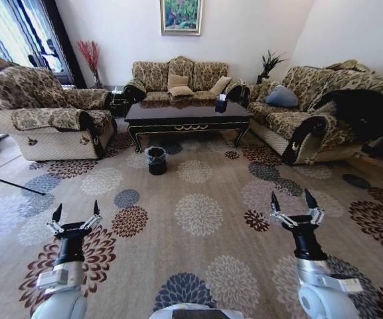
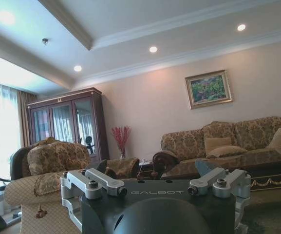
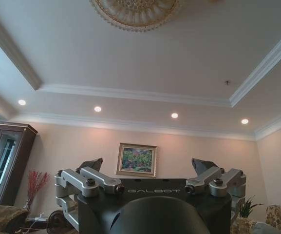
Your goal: Move to the front of the table and pick up the trash from the floor, then place it into the trash bin.
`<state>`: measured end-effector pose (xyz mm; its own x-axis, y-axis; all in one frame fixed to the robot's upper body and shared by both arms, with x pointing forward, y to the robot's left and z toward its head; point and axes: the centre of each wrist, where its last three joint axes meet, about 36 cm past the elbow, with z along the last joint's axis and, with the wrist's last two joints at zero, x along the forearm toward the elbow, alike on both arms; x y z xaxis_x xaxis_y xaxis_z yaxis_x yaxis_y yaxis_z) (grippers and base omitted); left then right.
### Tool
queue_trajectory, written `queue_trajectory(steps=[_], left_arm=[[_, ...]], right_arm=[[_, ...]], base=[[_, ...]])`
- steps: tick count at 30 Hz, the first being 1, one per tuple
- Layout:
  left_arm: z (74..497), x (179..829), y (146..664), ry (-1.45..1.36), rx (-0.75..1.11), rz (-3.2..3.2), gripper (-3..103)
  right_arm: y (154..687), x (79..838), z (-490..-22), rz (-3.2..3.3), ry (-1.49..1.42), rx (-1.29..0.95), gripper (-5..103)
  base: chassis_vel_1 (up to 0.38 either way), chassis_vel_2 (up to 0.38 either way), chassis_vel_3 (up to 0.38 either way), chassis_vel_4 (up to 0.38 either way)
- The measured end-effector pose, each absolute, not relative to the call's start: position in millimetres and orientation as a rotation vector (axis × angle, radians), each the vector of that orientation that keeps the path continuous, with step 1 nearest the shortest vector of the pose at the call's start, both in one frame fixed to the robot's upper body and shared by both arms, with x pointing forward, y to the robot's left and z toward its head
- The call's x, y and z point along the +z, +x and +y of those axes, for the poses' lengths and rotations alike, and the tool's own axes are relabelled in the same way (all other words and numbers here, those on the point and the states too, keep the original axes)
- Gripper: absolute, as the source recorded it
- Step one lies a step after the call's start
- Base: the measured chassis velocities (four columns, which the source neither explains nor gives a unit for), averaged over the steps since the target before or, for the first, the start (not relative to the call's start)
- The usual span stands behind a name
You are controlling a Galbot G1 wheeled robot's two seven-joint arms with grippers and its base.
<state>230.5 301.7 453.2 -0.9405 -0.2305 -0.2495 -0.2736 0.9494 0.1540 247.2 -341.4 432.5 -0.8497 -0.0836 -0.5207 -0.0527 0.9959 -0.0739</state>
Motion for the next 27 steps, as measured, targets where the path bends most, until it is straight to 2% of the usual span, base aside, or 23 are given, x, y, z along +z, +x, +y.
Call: queue_trajectory(steps=[27], left_arm=[[301.7,453.2,230.5,-0.377,0.274,2.874,100]], right_arm=[[247.2,432.5,-341.4,2.588,-0.095,-0.076,100]], base=[[0.0,0.0,0.0,0.0]])
